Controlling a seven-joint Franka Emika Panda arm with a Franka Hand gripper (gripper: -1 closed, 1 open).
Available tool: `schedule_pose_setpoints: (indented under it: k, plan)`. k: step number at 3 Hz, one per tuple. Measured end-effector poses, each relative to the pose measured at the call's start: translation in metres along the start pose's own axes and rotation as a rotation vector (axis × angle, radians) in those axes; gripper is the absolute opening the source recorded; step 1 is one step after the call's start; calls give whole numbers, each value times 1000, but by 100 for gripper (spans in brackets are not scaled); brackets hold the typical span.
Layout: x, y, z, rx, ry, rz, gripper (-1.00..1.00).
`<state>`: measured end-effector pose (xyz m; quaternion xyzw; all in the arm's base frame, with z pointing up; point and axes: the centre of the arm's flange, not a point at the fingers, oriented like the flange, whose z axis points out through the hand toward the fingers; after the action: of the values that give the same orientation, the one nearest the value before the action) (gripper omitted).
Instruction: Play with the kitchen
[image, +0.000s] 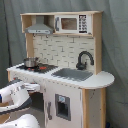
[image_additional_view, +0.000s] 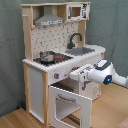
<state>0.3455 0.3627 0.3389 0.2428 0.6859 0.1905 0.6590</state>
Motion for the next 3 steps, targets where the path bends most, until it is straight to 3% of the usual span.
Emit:
schedule_pose_setpoints:
  k: [1, 2, 3]
  plan:
    - [0, -6, 0, 21, 0, 180, 100]
    - [4, -7, 0, 24, 4, 277, 100]
    - [21, 18, -31, -42, 58, 339, 100]
